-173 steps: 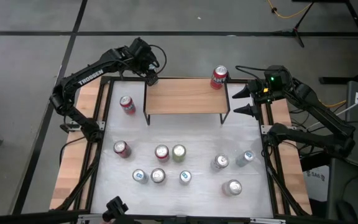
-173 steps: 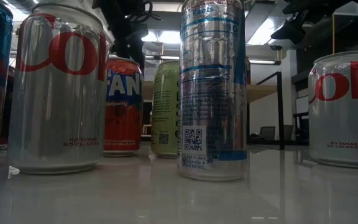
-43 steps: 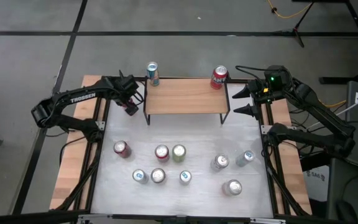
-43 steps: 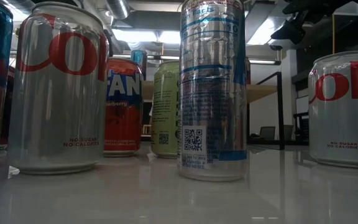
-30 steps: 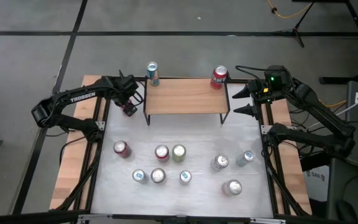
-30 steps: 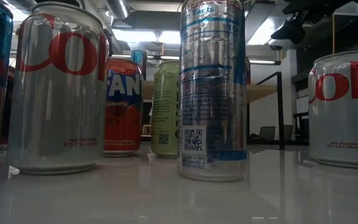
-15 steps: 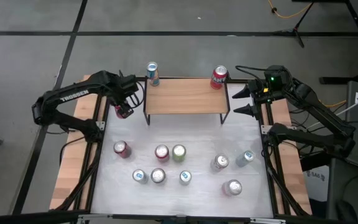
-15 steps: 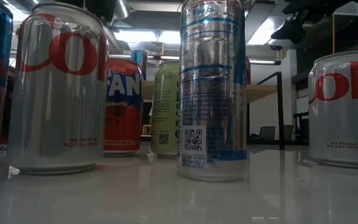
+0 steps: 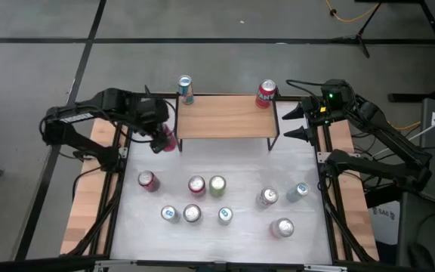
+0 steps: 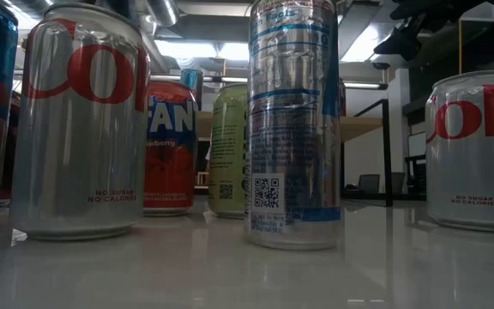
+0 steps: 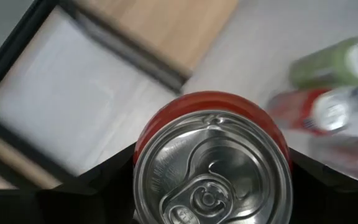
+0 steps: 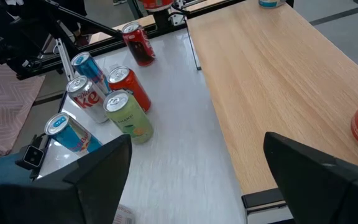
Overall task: Sort soda cans
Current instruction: Put the top red soda can on the shelf aligned with the red soda can
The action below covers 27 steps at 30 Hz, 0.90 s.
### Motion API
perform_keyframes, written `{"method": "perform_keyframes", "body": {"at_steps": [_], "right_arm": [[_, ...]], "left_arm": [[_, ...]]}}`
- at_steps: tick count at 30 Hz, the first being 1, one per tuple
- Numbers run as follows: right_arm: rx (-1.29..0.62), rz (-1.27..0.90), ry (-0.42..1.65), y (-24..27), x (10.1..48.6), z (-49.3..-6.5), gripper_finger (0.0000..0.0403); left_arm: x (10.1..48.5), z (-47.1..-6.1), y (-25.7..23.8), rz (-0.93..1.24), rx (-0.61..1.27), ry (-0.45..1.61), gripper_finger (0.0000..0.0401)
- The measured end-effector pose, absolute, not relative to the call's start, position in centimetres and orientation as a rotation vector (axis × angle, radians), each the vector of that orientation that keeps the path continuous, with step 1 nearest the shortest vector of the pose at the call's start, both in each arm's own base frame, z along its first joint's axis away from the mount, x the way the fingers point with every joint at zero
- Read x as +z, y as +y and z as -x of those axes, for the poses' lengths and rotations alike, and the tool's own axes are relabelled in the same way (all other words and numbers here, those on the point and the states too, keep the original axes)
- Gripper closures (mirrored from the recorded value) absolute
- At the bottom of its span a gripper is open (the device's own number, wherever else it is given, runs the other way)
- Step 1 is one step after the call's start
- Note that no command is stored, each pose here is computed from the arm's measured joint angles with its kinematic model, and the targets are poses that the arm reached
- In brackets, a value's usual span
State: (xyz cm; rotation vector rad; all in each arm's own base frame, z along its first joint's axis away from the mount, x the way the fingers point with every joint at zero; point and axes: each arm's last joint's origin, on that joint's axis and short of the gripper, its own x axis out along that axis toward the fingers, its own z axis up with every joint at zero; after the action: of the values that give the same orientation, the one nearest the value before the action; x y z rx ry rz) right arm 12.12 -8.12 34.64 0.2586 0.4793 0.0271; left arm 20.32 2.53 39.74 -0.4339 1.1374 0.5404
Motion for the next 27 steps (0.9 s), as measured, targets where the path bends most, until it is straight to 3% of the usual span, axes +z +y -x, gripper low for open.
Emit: {"method": "perform_keyframes", "body": {"at_steps": [7, 16, 27], "right_arm": [[0.027, -0.258, 0.479, -8.1, 34.6, -12.1, 0.0047], [0.027, -0.259, 0.479, -8.1, 34.6, -12.1, 0.0047], [0.027, -0.259, 0.479, -8.1, 34.6, -12.1, 0.0047]], "left_arm": [[40.6, -26.7, 1.8, 0.299, 0.43, 1.116, 0.0123], [40.2, -35.0, 4.6, 0.064, 0.309, 1.117, 0.0122], [37.3, -38.9, 10.4, -0.008, 0.289, 1.184, 0.0122]]}}
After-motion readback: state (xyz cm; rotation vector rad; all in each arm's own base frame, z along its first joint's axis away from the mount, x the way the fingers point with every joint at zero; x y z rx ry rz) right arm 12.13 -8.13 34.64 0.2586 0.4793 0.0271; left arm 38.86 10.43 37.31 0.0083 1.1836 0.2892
